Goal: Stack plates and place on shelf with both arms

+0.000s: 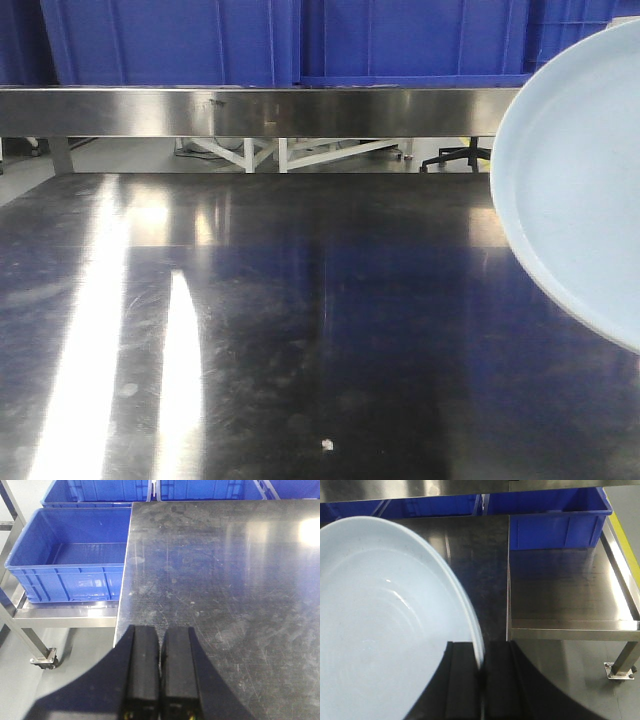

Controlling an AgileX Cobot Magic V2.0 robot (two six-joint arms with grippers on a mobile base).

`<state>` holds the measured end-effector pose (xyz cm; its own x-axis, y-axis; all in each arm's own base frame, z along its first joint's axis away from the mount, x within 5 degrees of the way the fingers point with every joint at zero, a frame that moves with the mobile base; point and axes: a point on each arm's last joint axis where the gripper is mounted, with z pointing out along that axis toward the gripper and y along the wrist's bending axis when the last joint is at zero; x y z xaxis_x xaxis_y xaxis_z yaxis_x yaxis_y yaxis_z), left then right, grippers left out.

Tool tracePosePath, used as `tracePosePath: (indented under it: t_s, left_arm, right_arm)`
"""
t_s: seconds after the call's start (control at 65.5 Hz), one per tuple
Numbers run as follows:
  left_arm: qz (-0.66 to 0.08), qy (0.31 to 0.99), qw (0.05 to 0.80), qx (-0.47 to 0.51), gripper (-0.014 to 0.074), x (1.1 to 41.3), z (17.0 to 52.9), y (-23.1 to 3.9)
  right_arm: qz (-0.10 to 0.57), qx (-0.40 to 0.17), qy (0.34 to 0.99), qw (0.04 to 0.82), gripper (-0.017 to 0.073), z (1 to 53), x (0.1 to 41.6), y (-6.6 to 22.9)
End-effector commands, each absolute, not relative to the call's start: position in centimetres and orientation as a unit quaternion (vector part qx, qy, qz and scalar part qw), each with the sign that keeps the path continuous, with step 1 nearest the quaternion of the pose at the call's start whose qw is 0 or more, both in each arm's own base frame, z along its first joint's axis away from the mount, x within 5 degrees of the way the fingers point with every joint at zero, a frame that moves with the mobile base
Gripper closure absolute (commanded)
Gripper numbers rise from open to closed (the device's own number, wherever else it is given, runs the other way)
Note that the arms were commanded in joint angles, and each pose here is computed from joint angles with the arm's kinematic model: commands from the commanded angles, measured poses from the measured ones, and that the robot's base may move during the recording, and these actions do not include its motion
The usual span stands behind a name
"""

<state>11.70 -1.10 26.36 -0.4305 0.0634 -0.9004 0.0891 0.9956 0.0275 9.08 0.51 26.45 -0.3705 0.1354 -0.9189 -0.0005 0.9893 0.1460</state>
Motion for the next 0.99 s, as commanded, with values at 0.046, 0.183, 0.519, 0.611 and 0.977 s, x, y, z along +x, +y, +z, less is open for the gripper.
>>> tracePosePath:
  t_s: [0.046, 0.183, 0.519, 0.611, 0.977]
  left_arm:
    - [-0.022, 0.817, 0.574, 0.049, 0.0505, 12.09, 27.87, -1.36]
    - [-0.022, 0.817, 0.574, 0.049, 0.0505, 12.09, 27.87, -1.36]
    - [-0.022, 0.817, 0.574, 0.049, 0.0505, 12.09, 27.87, -1.36]
    - [-0.022, 0.817, 0.574, 0.049, 0.0505, 12.09, 27.87, -1.36]
    - [-0.022, 0.817, 0.574, 0.049, 0.0505, 12.09, 27.87, -1.36]
  right_arm:
    - [0.064, 0.046, 0.787, 0.612, 0.0503, 28.33, 9.38, 0.41]
    - [0.064, 0.046, 0.787, 0.612, 0.0503, 28.33, 9.38, 0.41]
    - [0.064, 0.046, 0.787, 0.612, 0.0503, 28.33, 9.38, 0.41]
    - [0.064, 0.046, 0.787, 0.612, 0.0503, 28.33, 9.38, 0.41]
    - [0.064, 0.046, 0.787, 0.612, 0.0503, 28.33, 9.38, 0.41]
